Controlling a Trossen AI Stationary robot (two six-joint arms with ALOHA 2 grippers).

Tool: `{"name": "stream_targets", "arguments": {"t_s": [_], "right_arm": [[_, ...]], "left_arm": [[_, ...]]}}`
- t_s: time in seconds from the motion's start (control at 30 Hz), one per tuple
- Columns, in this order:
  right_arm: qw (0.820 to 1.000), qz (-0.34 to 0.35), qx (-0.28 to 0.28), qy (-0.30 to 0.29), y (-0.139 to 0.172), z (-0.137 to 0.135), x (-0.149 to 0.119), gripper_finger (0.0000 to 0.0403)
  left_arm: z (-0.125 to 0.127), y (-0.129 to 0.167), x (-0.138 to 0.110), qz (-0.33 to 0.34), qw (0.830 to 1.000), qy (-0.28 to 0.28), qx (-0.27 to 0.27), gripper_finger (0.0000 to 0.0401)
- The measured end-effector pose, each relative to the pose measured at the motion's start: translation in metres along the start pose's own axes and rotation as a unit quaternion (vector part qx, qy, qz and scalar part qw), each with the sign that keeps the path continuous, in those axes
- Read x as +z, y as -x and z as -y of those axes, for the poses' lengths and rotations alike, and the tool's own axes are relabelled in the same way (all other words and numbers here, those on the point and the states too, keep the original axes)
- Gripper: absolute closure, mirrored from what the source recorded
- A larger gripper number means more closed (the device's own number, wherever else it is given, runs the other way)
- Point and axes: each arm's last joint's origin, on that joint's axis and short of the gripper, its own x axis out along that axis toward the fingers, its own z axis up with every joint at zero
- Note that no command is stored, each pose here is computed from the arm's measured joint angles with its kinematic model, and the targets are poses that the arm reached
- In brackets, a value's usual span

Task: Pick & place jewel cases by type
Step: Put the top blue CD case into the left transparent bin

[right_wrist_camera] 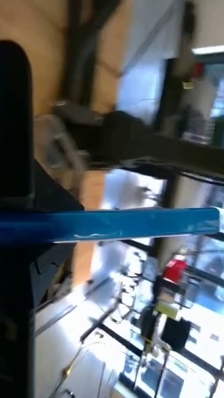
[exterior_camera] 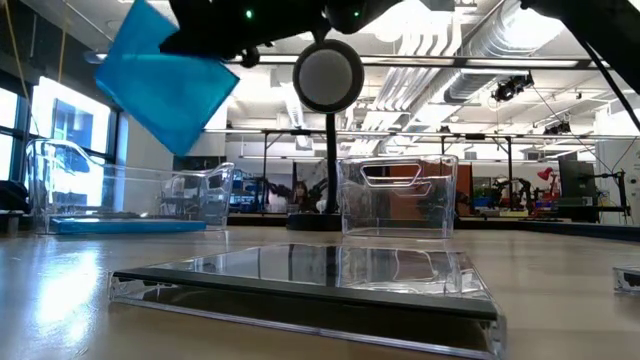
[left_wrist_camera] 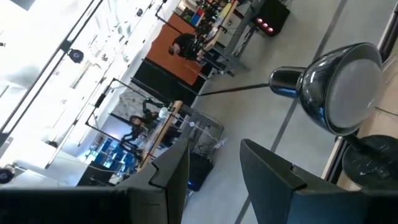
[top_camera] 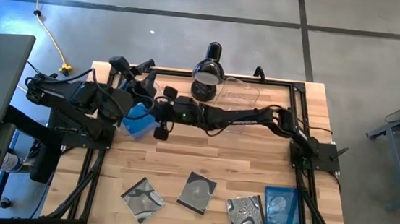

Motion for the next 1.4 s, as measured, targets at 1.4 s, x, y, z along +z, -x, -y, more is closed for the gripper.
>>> {"name": "stream_targets", "arguments": {"t_s": [1.4], "right_arm": [[0.944,-0.104,0.1,0.297,-0.023,0.026,-0.078,0.029]], "left_arm": [[0.001,0.0,0.002,0.016,0.999,0.016,-0.025,0.0263]]}}
